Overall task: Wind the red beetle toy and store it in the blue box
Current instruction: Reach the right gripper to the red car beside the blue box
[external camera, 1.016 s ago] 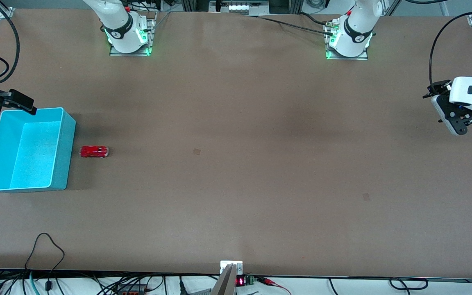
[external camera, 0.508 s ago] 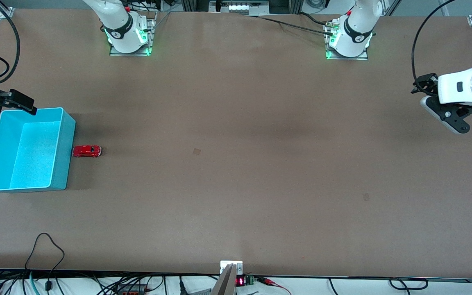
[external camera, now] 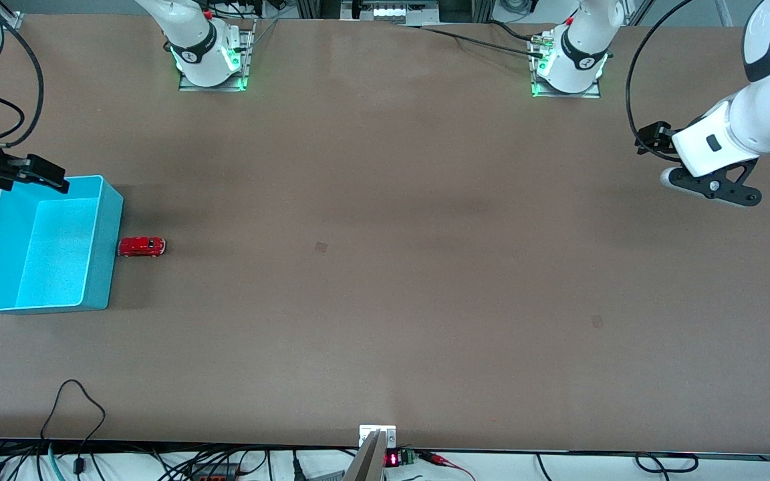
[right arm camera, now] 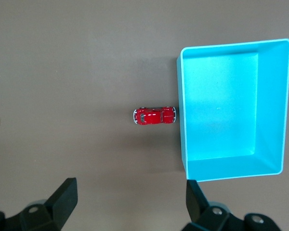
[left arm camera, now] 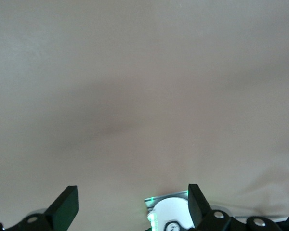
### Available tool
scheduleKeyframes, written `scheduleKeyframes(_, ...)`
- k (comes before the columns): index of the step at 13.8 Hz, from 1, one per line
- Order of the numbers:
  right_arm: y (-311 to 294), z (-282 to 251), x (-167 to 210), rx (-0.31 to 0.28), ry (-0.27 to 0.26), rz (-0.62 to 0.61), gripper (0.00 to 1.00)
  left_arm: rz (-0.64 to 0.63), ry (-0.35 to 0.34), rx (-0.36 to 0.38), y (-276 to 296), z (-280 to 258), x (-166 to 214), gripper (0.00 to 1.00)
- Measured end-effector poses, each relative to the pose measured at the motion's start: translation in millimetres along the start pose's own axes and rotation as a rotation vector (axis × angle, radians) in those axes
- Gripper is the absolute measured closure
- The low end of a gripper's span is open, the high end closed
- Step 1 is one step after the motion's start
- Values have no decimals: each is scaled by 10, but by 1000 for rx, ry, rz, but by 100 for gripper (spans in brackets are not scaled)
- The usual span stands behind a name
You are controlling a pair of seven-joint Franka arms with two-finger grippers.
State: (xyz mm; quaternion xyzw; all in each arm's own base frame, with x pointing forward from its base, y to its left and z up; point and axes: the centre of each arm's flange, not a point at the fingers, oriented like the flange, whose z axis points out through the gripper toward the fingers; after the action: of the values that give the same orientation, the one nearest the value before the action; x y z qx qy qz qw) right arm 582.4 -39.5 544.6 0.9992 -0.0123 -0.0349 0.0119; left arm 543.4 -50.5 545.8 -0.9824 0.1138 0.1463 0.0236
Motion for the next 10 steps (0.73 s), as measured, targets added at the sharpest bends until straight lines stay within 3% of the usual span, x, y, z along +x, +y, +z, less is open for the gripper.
scheduleKeyframes(2, -48, 273, 129, 48, -31, -9, 0, -52, 26, 1, 36, -110, 20, 0)
scheduleKeyframes(5, -69, 700, 395, 69, -25, -50, 0, -67, 65, -7, 5, -211, 81, 0)
scheduleKeyframes(7, -76, 967, 505, 75, -39, -150, 0, -105, 94, -58, -69, -239, 110, 0)
scheduleKeyframes(10, -86, 1326, 576, 89, -59, -373, 0, -185, 240, -144, -407, -313, 165, 0)
